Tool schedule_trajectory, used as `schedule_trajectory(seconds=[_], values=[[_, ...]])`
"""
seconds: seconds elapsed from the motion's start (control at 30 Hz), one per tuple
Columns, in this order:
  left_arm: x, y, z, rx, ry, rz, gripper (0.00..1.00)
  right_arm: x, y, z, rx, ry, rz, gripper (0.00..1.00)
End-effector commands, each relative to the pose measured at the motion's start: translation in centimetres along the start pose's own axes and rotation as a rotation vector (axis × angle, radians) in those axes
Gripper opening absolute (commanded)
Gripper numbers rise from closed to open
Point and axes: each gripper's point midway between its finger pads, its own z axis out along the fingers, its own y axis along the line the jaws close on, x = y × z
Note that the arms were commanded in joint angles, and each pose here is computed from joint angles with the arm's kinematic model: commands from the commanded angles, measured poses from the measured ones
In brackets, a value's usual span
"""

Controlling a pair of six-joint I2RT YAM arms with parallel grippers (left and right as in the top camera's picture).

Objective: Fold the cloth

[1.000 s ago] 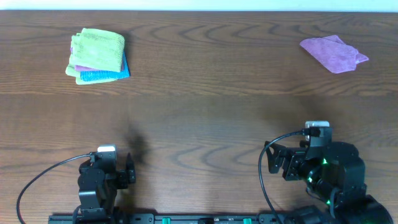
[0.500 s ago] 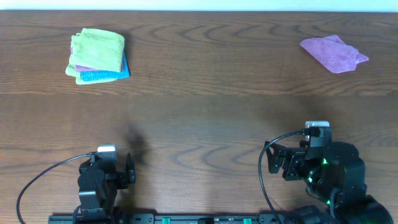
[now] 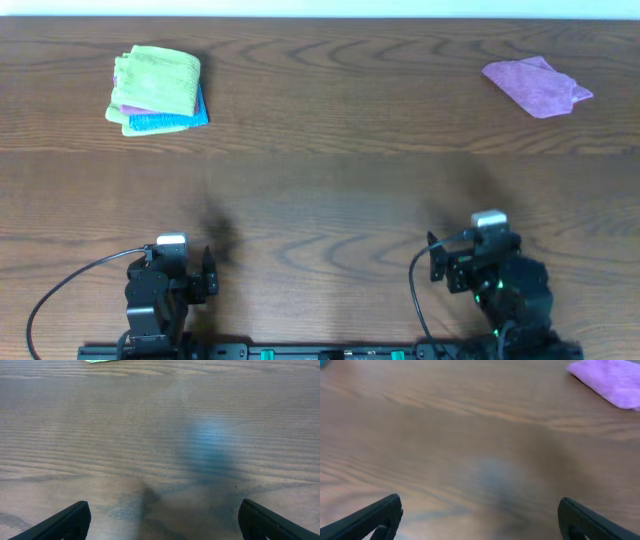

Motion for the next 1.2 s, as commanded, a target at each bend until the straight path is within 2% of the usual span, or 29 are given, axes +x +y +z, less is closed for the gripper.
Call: schedule_trajectory(seconds=[0.0,0.23,0.37,0.6,0.8,1.17], values=[[1.1,0.2,0.2,-0.015,0.034,0.011,0.95,1.4,-1.8,0.4,0.079,-0.009,-0.076,0.99],[1.1,0.2,0.2,-0.015,0.034,0.011,0.95,3.8,-3.6,1.0,0.158,-0.001,-0.061,0.99],[1.0,0.2,0.2,-0.015,0.034,0.011,0.95,3.7,-3.6,0.8,0.162,-0.004,-0.129,0.99],[1.1,0.2,0.2,-0.015,0.034,0.011,0.95,5.0,-3.3,0.7,0.144,0.047,-0.127,0.99],[1.0,0.2,0.2,-0.015,0.034,0.011,0.95,5.3,-4.5,0.4,0.220,0.046,0.059,0.99],[1.1,0.2,0.2,-0.015,0.034,0.011,0.95,5.6,-5.4,0.1,0.277,0.048,0.132,0.99]])
